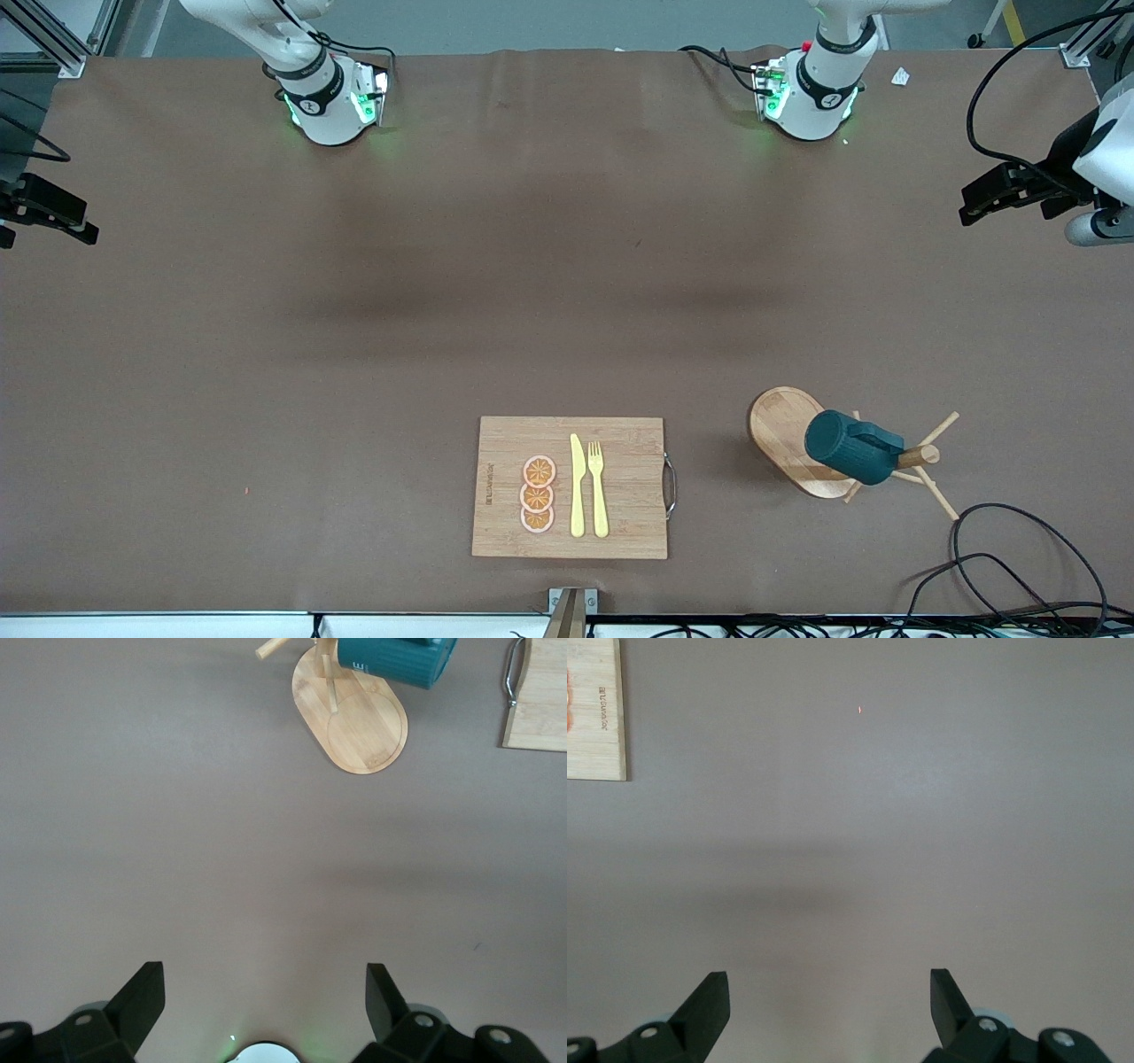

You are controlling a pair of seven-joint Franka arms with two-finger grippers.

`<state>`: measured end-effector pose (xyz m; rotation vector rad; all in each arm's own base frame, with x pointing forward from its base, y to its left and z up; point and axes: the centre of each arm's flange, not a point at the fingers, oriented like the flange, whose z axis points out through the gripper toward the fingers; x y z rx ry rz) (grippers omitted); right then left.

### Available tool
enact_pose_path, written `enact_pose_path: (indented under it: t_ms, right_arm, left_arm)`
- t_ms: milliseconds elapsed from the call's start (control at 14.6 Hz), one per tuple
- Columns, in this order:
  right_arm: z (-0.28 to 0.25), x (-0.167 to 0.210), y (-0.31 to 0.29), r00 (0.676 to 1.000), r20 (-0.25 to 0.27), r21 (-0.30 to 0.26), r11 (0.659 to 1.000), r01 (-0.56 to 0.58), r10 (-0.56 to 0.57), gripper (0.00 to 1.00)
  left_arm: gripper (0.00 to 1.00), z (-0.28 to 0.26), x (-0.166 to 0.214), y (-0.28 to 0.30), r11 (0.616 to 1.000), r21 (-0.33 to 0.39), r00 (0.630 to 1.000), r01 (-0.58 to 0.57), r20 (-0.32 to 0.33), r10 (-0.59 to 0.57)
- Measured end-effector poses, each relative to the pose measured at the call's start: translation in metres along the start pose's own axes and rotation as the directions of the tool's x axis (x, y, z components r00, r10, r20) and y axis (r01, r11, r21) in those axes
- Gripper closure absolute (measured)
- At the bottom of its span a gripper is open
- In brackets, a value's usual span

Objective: Pass cup and hang on rack

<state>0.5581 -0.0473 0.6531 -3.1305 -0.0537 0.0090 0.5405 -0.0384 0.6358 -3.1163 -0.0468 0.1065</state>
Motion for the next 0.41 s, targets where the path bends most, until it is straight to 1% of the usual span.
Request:
enact_pose_path:
  t_ms: [410]
  right_arm:
    - [0.0, 0.0, 0.0, 1.0, 0.0, 0.0, 1.0, 0.0, 0.0, 0.0]
  left_arm:
    - [0.0, -0.0047, -0.0008, 0.0046, 0.999, -0.001, 0.999, -0.035, -0.023, 0.035]
